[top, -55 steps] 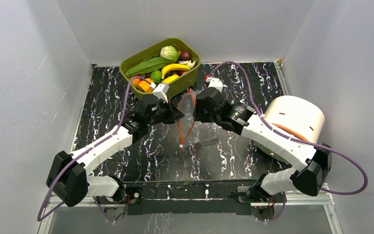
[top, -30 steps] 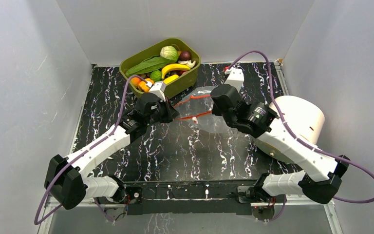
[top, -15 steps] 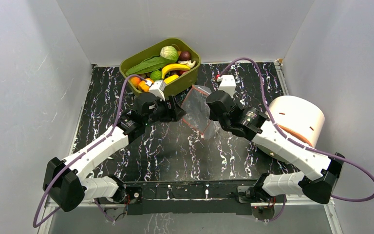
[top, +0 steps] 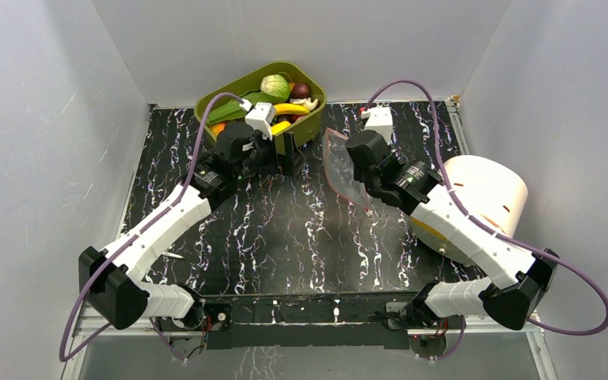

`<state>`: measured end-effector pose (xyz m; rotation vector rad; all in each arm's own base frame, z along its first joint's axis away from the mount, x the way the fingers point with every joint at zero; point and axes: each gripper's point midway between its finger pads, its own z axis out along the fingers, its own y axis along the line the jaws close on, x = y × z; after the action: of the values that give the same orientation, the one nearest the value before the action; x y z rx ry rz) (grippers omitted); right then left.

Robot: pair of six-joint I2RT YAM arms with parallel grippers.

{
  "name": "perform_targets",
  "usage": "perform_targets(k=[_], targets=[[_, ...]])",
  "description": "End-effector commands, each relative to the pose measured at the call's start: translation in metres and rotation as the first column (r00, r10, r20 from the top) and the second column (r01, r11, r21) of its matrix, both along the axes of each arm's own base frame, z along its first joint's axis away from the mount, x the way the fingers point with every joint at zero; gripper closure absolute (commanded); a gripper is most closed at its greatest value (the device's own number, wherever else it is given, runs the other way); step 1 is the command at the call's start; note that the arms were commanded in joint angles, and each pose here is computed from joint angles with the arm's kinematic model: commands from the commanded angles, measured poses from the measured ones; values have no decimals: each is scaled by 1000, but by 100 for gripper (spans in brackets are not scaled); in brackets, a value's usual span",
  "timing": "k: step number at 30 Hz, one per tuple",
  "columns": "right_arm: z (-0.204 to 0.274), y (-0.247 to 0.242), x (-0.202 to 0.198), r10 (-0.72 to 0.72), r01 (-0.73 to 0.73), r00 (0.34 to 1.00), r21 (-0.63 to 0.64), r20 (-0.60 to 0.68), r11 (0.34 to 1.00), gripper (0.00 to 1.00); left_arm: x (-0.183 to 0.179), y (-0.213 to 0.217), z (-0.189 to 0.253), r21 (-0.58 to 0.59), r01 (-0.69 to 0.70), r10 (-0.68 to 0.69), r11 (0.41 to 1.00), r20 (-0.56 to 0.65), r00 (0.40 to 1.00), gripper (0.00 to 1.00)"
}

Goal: Place the food in the zip-top bag and seal the zipper
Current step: Pick up the fake vegetable from the bin.

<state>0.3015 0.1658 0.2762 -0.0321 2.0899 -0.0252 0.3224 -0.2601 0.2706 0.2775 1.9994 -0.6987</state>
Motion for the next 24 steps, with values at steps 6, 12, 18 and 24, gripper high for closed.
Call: perform_targets(k=[6, 12, 18, 24], targets=[[45, -4, 17, 27, -31, 996, 56, 79, 998, 100, 55, 47, -7, 202, -10, 5, 979, 24, 1000, 3], [6, 30, 31, 131, -133, 991, 76, 34, 988, 100, 108, 83, -31, 462, -130, 91, 877, 106, 990, 7], [-12, 57, 34, 198, -192, 980, 139, -29, 972, 100, 150, 122, -27, 590, -291, 128, 753, 303, 944, 14], [-26, 57, 29, 207, -195, 976, 150, -67, 969, 100, 182, 150, -46, 701, -266, 35, 662, 325, 945, 17]])
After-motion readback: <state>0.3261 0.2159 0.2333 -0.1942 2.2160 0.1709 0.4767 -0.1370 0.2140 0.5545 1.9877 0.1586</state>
